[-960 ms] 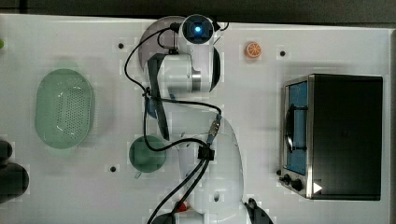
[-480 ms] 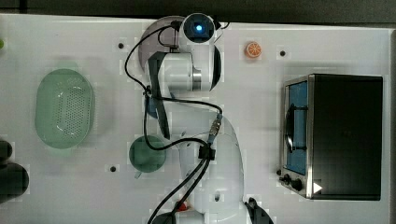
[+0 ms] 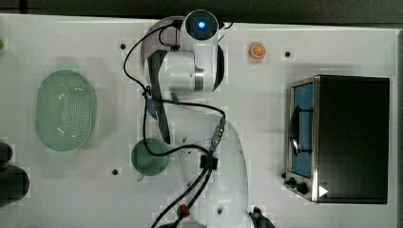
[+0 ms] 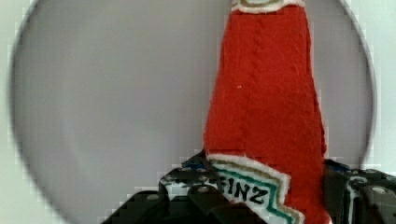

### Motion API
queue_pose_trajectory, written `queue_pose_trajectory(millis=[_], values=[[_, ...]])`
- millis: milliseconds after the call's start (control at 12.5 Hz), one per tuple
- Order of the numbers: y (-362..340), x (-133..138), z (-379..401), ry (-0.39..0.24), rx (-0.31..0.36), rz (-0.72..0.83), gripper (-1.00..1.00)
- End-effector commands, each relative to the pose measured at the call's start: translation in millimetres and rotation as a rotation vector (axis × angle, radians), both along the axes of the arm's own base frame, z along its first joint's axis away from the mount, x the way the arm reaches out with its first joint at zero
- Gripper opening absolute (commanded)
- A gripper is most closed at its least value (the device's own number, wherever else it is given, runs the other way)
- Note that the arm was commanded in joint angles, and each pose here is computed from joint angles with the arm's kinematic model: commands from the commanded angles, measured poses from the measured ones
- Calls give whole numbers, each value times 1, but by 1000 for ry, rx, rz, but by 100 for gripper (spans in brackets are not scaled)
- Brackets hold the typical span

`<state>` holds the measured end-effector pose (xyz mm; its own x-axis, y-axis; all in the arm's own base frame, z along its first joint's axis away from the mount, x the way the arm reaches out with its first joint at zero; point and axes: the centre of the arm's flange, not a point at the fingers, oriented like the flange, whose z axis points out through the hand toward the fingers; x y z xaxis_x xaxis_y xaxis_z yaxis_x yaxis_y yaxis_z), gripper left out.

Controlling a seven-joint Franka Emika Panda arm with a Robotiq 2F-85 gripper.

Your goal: Pick ketchup from plate and place it on table.

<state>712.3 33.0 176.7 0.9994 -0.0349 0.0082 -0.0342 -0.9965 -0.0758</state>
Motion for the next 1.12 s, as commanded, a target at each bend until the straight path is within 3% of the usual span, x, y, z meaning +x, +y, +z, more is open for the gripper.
queue_pose_trajectory(millis=[80,240,640,1120], values=[[-1,9,161,-69,35,-52,19],[-12,-6,210,-26,62,-80,19],[-56,-57,287,56,22,-188,19],[-93,-130,273,164,-7,-260,19]])
